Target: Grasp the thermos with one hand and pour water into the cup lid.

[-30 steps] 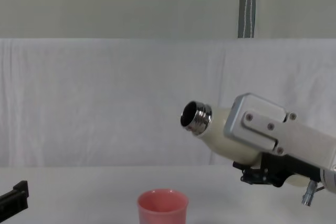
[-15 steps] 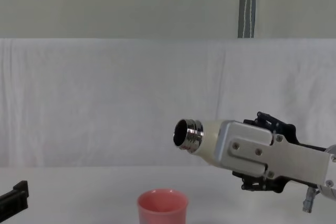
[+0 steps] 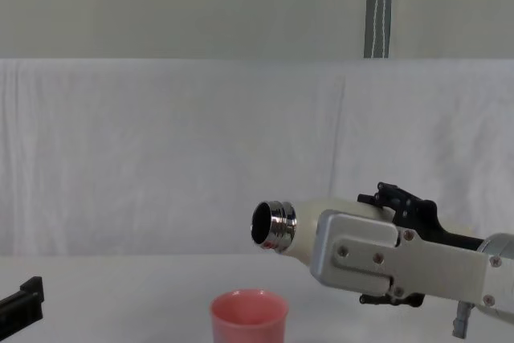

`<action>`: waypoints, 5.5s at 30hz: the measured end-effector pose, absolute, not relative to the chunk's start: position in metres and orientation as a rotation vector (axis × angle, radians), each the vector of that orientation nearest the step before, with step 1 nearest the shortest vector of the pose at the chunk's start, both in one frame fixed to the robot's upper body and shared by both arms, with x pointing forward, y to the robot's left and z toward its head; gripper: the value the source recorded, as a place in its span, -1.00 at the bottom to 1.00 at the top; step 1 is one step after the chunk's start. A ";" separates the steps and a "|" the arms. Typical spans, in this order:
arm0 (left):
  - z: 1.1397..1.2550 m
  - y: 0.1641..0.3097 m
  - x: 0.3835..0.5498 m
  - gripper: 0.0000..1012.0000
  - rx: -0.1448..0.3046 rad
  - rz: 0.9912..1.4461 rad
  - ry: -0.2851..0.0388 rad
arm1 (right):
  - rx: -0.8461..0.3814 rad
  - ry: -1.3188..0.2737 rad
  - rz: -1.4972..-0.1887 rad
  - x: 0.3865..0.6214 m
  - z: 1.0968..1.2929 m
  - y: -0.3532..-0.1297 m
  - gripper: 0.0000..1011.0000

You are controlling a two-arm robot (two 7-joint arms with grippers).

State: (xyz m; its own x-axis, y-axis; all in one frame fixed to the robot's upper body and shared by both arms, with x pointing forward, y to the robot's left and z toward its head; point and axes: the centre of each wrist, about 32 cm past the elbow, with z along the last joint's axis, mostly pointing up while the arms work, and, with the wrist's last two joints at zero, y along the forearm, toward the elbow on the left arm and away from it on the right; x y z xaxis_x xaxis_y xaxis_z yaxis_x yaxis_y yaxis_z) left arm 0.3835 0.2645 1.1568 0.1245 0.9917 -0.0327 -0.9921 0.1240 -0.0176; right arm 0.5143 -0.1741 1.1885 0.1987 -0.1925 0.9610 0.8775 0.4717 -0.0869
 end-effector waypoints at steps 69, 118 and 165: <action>1.157 0.265 0.384 0.98 -0.038 1.446 0.014 | -0.852 -1.268 -0.814 0.513 1.179 -0.172 0.88; 1.157 0.265 0.384 0.98 -0.038 1.446 0.014 | -0.853 -1.303 -0.799 0.515 1.185 -0.174 0.88; 1.157 0.265 0.384 0.98 -0.038 1.446 0.014 | -0.873 -1.327 -0.815 0.517 1.188 -0.178 0.88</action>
State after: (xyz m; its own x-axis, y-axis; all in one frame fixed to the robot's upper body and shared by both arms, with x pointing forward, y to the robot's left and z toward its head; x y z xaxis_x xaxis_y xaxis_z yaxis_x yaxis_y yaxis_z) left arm 0.3835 0.2645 1.1568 0.1245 0.9917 -0.0326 -0.9921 0.1240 -0.0176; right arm 0.5170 -0.1779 1.1885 0.0771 -0.0051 0.9970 0.8870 0.4570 -0.0662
